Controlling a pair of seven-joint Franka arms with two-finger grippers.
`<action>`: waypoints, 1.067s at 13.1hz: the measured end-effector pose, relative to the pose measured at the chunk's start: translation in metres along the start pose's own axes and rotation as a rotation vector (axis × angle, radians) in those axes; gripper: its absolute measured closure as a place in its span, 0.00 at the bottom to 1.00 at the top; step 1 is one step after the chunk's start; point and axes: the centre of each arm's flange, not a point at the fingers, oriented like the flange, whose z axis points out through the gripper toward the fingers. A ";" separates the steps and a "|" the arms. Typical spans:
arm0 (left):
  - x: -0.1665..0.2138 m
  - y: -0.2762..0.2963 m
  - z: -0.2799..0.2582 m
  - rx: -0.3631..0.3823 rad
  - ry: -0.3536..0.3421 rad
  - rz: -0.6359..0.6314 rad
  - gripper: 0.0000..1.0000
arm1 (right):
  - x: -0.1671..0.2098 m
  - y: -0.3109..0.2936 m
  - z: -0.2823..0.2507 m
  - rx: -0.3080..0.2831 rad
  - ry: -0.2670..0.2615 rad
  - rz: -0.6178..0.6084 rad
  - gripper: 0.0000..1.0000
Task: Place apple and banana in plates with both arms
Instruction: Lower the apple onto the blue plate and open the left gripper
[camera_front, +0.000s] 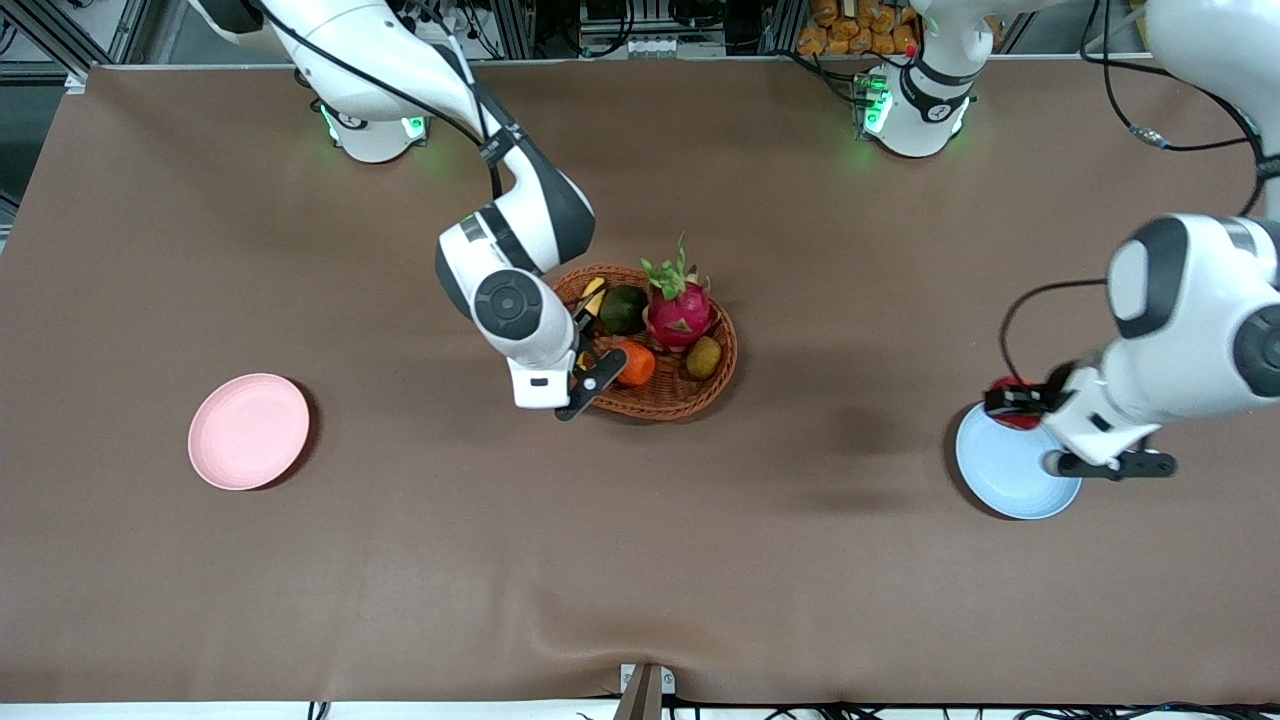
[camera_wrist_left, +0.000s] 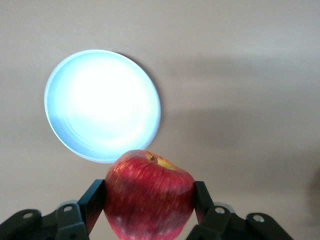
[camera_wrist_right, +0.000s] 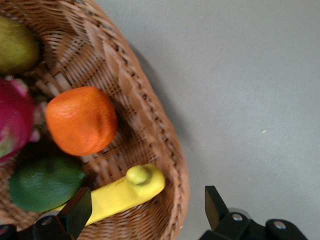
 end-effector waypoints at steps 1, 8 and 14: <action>0.001 -0.017 0.023 -0.006 0.013 0.001 0.23 | 0.002 -0.001 0.001 -0.011 0.007 -0.008 0.00; 0.006 -0.085 0.116 -0.016 0.041 0.017 0.23 | 0.007 -0.006 0.023 -0.025 0.015 -0.022 0.14; 0.013 -0.096 0.116 -0.018 0.081 0.031 0.00 | 0.008 -0.008 0.023 -0.025 0.015 -0.025 0.24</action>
